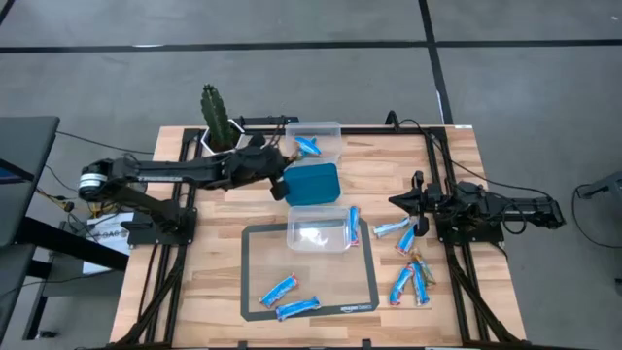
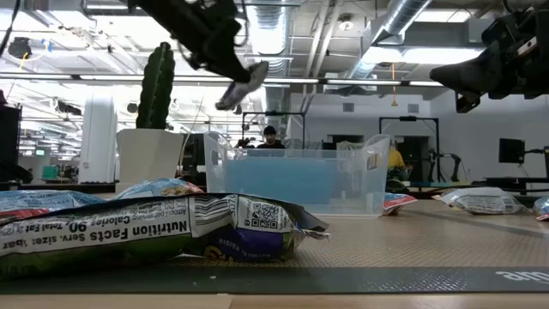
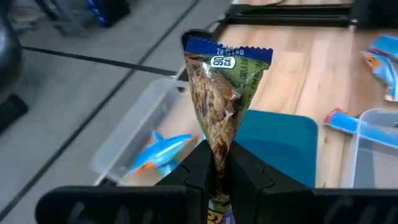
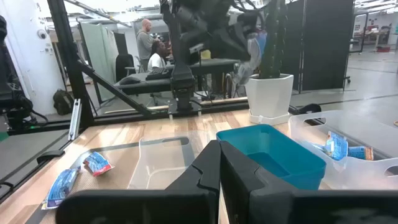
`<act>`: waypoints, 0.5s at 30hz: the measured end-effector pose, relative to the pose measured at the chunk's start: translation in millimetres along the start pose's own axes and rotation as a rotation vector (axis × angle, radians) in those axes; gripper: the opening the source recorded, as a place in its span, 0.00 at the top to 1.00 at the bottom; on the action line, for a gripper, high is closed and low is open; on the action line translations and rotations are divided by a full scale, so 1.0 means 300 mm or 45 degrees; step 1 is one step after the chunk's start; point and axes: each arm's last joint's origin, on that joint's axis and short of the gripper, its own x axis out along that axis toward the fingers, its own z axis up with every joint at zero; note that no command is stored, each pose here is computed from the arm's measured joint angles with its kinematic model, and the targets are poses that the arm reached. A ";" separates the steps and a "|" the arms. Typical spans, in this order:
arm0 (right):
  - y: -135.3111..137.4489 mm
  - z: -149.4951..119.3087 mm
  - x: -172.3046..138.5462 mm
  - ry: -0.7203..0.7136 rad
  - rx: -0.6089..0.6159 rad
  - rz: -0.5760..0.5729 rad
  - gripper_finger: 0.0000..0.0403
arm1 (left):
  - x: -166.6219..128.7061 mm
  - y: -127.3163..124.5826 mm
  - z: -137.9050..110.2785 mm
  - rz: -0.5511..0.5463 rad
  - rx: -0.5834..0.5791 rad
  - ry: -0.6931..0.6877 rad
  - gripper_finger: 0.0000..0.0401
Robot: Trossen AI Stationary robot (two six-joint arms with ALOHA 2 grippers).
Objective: Pick and place Granola Bars by type
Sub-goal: Put the left blue granola bar into the blue bin
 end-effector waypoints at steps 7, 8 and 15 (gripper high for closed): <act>0.000 0.000 0.000 0.000 0.000 0.000 1.00 | 0.148 -0.045 0.045 -0.140 0.146 0.194 0.92; 0.000 0.000 0.000 0.000 0.000 0.000 1.00 | 0.169 -0.053 0.048 -0.150 0.171 0.228 0.92; 0.000 0.000 0.000 0.000 0.000 0.000 1.00 | 0.279 -0.088 0.030 -0.194 0.303 0.414 0.92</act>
